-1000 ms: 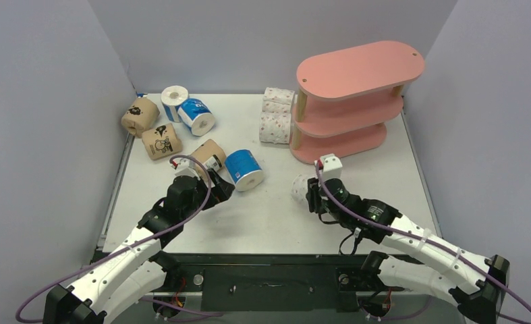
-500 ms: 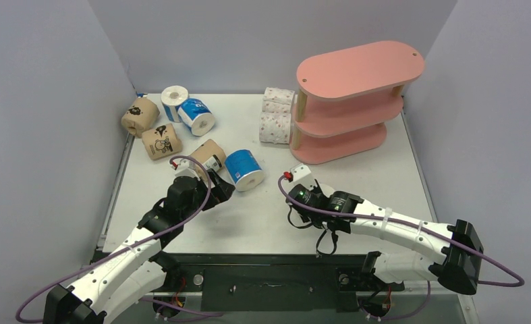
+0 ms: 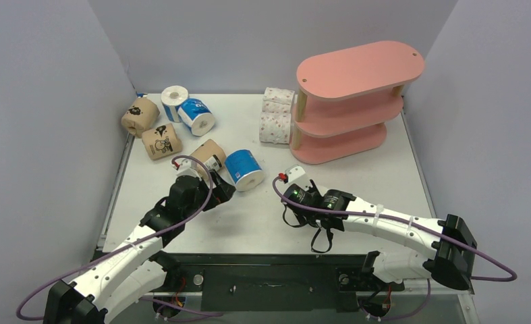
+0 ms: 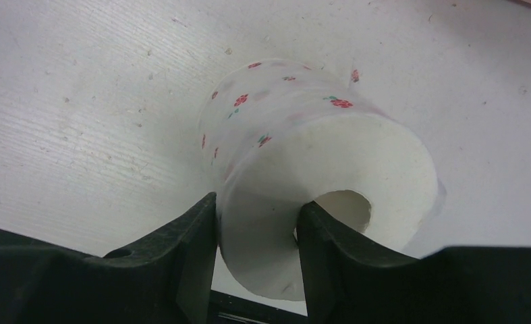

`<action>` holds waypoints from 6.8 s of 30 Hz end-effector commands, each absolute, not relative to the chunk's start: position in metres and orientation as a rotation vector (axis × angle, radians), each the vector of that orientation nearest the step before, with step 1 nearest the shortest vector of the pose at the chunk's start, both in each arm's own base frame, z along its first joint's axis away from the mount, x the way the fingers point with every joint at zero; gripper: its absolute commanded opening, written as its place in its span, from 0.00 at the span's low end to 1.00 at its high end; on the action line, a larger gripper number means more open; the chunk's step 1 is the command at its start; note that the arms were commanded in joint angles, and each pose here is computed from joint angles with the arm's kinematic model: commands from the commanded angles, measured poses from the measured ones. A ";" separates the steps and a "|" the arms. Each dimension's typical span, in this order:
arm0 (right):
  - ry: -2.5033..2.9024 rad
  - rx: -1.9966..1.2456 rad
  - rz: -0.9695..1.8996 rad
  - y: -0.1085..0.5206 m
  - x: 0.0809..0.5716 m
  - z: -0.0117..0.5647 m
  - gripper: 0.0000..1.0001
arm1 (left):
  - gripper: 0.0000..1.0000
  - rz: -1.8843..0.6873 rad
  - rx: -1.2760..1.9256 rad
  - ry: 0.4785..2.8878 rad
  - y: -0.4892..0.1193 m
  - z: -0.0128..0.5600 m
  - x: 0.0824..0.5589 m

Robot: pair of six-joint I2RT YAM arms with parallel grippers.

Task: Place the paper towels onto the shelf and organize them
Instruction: Place the paper towel at the center of the board, then pick up the paper towel from the center of the board, then place the paper towel on the shelf.

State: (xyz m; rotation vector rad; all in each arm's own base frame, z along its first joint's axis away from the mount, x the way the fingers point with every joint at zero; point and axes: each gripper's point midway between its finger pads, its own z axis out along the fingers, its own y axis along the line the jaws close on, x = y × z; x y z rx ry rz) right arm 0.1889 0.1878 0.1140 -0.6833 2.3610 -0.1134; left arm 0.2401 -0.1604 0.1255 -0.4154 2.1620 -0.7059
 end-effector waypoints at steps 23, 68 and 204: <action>2.133 0.153 0.441 0.146 0.226 0.193 0.86 | 0.98 -0.753 -0.423 2.146 -0.168 0.134 0.247; 2.380 0.213 0.411 0.129 0.211 0.094 0.58 | 0.98 -0.751 -0.431 2.171 -0.169 0.121 0.246; 1.740 0.689 0.459 0.081 0.413 0.355 0.64 | 0.98 -0.809 -0.415 2.125 -0.178 0.144 0.255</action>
